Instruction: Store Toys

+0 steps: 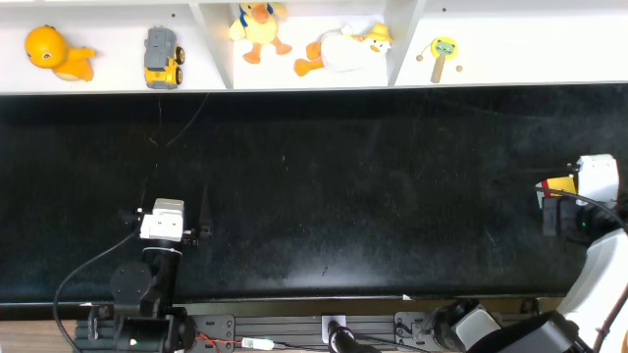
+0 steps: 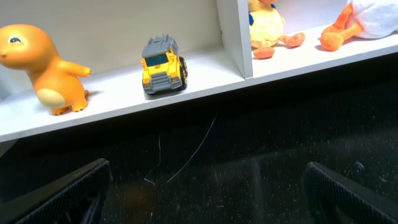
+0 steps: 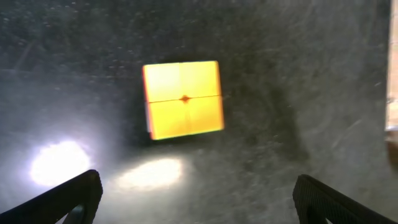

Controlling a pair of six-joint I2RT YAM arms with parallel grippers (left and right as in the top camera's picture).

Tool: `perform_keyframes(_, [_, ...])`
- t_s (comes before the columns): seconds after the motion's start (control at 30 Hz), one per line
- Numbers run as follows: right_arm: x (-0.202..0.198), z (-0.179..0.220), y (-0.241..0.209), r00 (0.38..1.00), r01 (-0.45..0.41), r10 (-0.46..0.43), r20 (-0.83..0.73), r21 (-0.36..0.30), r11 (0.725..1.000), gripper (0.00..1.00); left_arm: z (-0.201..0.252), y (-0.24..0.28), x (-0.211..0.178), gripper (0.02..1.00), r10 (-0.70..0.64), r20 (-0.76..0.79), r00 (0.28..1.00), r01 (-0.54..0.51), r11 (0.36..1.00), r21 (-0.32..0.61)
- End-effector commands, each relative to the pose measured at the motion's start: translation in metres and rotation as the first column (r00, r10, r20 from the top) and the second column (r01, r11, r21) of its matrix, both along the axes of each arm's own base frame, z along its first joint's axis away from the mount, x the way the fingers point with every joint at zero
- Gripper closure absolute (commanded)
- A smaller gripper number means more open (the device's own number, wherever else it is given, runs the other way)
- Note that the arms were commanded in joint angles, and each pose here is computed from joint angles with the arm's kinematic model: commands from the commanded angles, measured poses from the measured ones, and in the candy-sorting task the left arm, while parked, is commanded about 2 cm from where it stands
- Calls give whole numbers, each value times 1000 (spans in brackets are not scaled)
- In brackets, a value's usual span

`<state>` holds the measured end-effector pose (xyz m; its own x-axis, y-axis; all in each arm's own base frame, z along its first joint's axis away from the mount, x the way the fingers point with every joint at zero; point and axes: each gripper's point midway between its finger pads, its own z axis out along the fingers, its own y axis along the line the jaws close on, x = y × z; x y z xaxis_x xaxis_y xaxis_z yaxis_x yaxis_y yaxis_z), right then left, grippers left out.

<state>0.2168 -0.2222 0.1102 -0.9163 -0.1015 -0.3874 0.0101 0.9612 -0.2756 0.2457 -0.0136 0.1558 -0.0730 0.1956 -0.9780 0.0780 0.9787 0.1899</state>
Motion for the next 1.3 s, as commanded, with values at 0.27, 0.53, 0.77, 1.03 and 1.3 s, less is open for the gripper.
perform_keyframes(0.27, [12, -20, -2, 998, 3, -13, 64, 149, 989, 5, 0, 1, 0, 23, 3, 8, 1000, -3, 1000, 15])
perform_keyframes(0.53, [18, -34, -9, 998, 1, -11, 62, 163, 987, 5, 0, 1, 0, 23, 3, 8, 1000, -3, 1000, 15])
perform_keyframes(0.77, [27, -47, -13, 997, 18, -31, 67, 184, 983, 9, 0, 1, 0, 20, 3, 8, 1000, -3, 1000, 15])
perform_keyframes(1.03, [35, -56, -14, 995, 47, -63, 70, 210, 977, 66, 0, 1, 0, 20, 3, 8, 1000, -3, 1000, 15])
perform_keyframes(1.3, [43, -59, -6, 992, 76, -97, 76, 250, 965, 270, 0, 1, 0, 20, 3, 8, 1000, -3, 1000, 15])
